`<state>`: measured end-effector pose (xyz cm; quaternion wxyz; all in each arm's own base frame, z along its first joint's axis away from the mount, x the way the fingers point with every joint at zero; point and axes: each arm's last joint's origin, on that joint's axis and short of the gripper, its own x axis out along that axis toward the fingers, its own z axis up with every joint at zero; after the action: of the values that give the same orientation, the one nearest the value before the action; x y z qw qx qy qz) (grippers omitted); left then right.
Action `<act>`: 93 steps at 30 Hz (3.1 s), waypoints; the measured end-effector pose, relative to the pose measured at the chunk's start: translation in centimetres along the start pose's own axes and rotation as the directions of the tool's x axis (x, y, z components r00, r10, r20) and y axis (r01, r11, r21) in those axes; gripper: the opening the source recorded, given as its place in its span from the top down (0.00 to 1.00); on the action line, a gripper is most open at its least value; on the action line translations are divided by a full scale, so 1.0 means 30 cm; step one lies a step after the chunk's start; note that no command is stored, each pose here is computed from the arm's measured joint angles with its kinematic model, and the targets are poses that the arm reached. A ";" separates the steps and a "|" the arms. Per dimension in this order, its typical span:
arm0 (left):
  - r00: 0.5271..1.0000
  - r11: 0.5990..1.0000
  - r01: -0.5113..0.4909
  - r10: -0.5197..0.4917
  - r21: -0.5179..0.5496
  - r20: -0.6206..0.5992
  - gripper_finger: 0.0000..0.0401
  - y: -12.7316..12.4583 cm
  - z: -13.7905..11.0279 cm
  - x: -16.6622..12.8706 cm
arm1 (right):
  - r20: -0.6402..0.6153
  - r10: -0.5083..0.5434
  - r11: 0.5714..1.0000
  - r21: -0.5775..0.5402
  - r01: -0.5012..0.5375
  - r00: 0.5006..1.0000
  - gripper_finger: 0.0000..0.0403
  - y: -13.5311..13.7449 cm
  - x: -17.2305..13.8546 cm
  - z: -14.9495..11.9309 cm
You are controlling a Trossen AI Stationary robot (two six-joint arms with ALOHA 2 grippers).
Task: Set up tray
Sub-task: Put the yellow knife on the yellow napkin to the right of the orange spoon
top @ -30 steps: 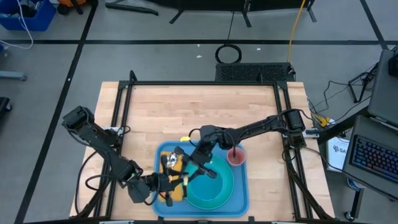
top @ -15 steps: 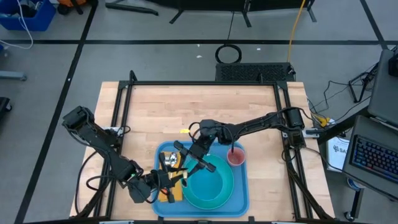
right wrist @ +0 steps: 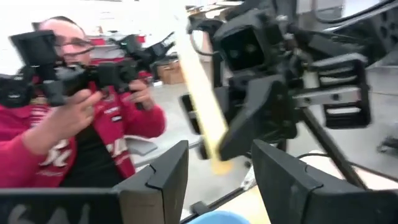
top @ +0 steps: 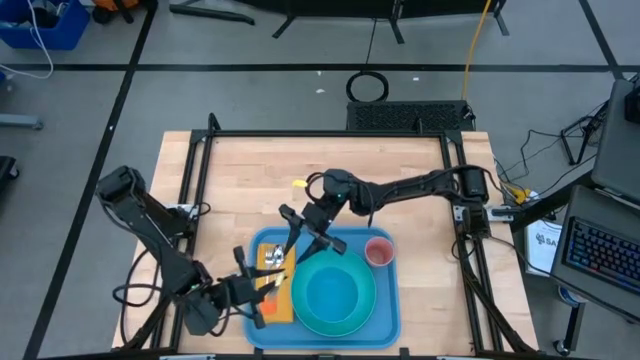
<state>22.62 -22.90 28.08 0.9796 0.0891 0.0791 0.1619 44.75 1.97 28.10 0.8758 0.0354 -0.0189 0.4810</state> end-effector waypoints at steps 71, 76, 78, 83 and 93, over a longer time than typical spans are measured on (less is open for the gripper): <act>0.993 0.905 -0.057 0.008 -0.421 -0.118 0.86 0.101 -0.439 -0.018 | -0.046 -0.437 0.899 -0.051 0.435 0.898 0.61 0.574 -0.413 -0.163; 0.990 0.914 -0.040 -0.019 -0.404 -0.142 0.86 0.096 -0.453 -0.011 | -0.046 -0.437 0.899 -0.051 0.435 0.898 0.61 0.574 -0.413 -0.163; 0.989 0.912 -0.036 -0.027 -0.409 -0.146 0.86 0.095 -0.453 -0.011 | -0.047 -0.437 0.899 -0.051 0.435 0.898 0.61 0.574 -0.413 -0.163; 0.987 0.908 -0.017 -0.052 -0.420 -0.153 0.85 0.092 -0.452 -0.012 | -0.046 -0.437 0.899 -0.051 0.435 0.898 0.61 0.574 -0.413 -0.163; 0.988 0.913 -0.008 -0.057 -0.408 -0.147 0.87 0.091 -0.447 -0.007 | -0.047 -0.437 0.899 -0.051 0.435 0.898 0.61 0.574 -0.413 -0.163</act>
<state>19.13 -18.43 15.62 0.9694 -0.1307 0.1210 0.1691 23.56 1.14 23.15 0.9619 0.0080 0.0050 0.2732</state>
